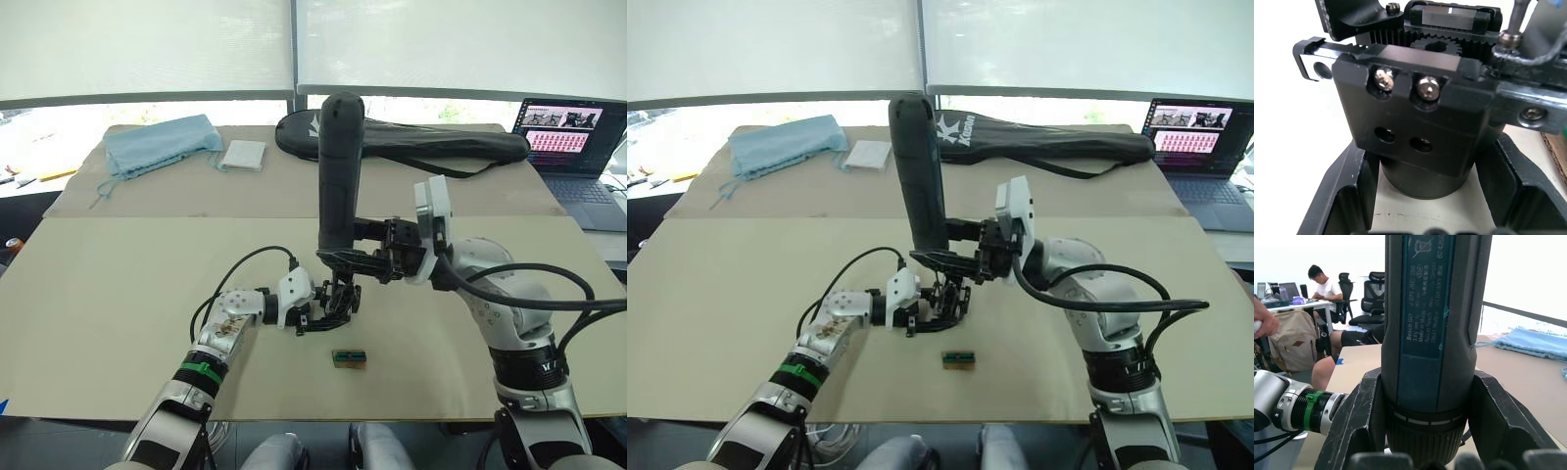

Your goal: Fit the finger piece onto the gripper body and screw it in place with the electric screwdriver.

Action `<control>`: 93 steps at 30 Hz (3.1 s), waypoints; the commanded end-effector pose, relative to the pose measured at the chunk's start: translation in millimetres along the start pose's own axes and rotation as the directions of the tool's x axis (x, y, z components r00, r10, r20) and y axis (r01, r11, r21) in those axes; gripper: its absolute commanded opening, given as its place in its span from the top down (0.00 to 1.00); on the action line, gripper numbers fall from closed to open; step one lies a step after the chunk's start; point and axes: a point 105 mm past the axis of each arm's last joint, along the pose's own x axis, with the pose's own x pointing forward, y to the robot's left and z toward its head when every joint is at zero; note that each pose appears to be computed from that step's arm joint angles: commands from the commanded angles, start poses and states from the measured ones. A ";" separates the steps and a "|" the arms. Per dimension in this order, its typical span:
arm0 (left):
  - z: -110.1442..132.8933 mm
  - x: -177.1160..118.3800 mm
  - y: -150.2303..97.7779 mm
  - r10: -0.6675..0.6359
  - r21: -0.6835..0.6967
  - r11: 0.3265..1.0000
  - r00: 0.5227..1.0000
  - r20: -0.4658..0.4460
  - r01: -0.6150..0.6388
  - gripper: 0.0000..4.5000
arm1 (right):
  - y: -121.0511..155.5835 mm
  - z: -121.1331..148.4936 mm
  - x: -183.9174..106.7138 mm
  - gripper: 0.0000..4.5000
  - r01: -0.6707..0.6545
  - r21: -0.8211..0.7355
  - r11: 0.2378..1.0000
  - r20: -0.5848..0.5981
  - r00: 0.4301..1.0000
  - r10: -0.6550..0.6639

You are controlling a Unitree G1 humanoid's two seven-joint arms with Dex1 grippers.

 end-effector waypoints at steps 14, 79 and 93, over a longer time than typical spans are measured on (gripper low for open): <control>-6.1 0.5 -5.5 -0.017 -0.032 0.999 1.000 -0.022 0.016 0.49 | 7.1 -20.6 4.8 0.57 0.020 0.030 0.999 -0.014 1.000 -0.020; -21.4 -5.3 -6.2 0.014 -0.100 0.995 0.996 -0.085 -0.022 0.49 | 21.2 56.3 0.0 0.57 -0.071 -0.127 0.989 0.221 0.970 0.098; -19.5 -82.2 -3.5 0.094 -0.096 0.990 0.993 -0.077 -0.101 0.01 | 27.2 85.8 -50.6 0.57 0.058 -0.200 0.978 0.146 0.989 -0.029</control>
